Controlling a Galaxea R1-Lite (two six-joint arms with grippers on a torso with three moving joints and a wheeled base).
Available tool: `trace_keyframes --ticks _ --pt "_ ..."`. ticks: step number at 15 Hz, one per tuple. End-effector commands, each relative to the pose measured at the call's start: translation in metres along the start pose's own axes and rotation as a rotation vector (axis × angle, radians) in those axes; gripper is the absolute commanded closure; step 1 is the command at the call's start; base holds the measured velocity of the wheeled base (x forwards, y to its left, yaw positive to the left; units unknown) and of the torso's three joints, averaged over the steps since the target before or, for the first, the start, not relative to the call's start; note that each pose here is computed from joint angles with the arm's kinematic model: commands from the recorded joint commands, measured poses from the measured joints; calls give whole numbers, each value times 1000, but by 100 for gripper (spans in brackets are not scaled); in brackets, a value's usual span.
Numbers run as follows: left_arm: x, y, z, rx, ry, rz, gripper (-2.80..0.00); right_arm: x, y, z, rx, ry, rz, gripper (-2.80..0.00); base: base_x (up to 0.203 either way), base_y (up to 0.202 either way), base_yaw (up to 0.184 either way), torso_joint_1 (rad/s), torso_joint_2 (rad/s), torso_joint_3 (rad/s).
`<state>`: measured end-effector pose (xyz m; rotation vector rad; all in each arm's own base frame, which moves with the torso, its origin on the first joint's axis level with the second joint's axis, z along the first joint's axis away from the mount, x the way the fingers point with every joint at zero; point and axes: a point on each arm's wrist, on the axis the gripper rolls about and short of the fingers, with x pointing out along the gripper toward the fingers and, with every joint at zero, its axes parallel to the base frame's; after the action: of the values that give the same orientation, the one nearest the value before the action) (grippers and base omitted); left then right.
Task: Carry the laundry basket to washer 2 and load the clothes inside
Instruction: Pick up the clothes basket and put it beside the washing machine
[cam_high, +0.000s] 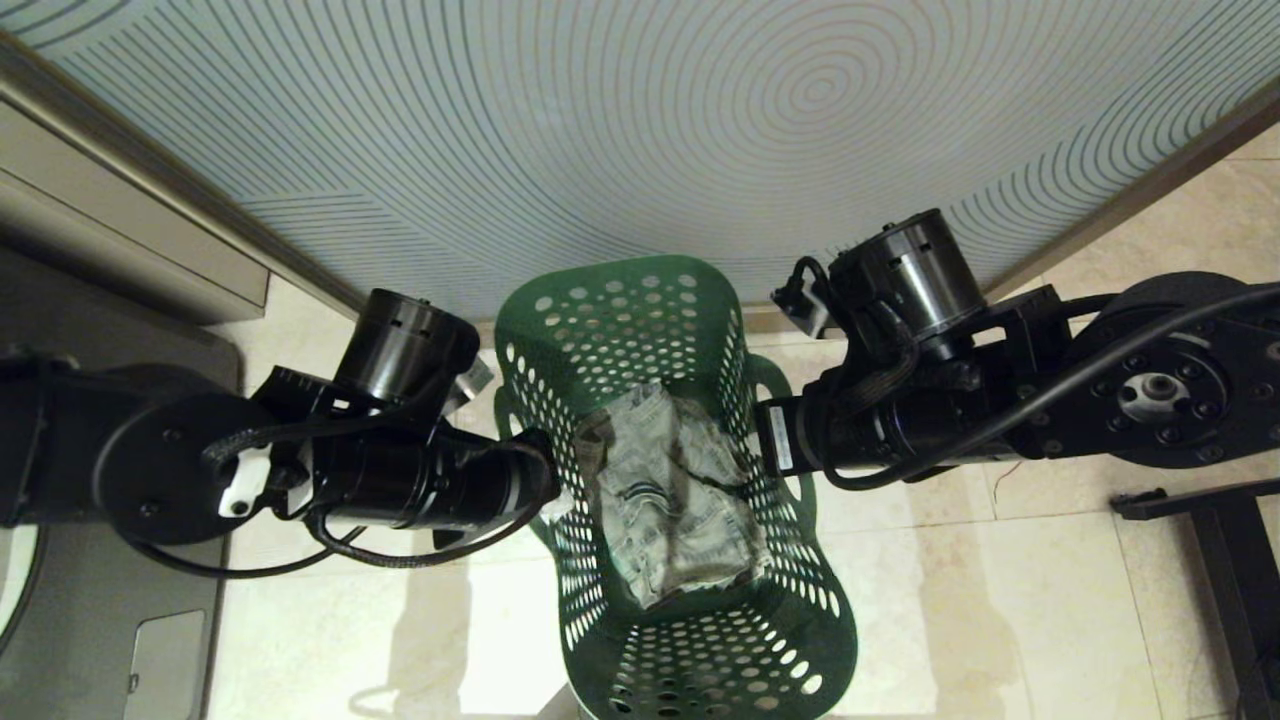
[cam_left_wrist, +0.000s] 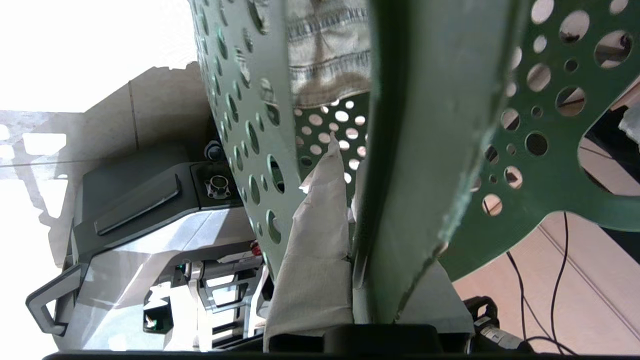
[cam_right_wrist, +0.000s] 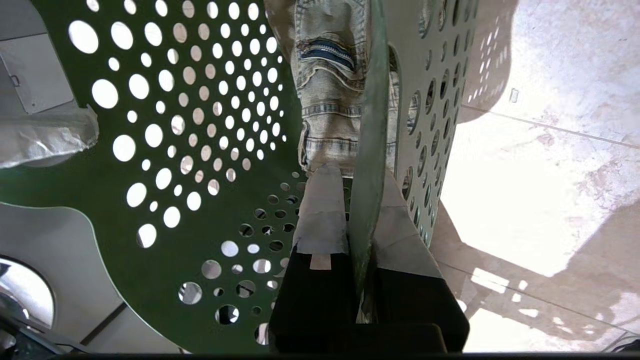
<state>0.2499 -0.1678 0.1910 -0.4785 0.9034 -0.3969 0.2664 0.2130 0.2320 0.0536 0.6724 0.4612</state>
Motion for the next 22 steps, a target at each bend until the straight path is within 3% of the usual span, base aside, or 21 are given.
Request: trace_keyframes --ticks 1,16,22 --pt "2 -1 -1 -1 7 -1 0 1 0 0 2 2 -3 0 0 0 0 0 0 0" --pt "8 -3 -3 34 24 4 0 13 0 -3 -15 28 -8 0 0 0 0 -8 0 -5" --pt "9 -3 -4 36 30 6 0 14 -1 -5 -16 35 -10 0 0 0 0 -389 3 -202"
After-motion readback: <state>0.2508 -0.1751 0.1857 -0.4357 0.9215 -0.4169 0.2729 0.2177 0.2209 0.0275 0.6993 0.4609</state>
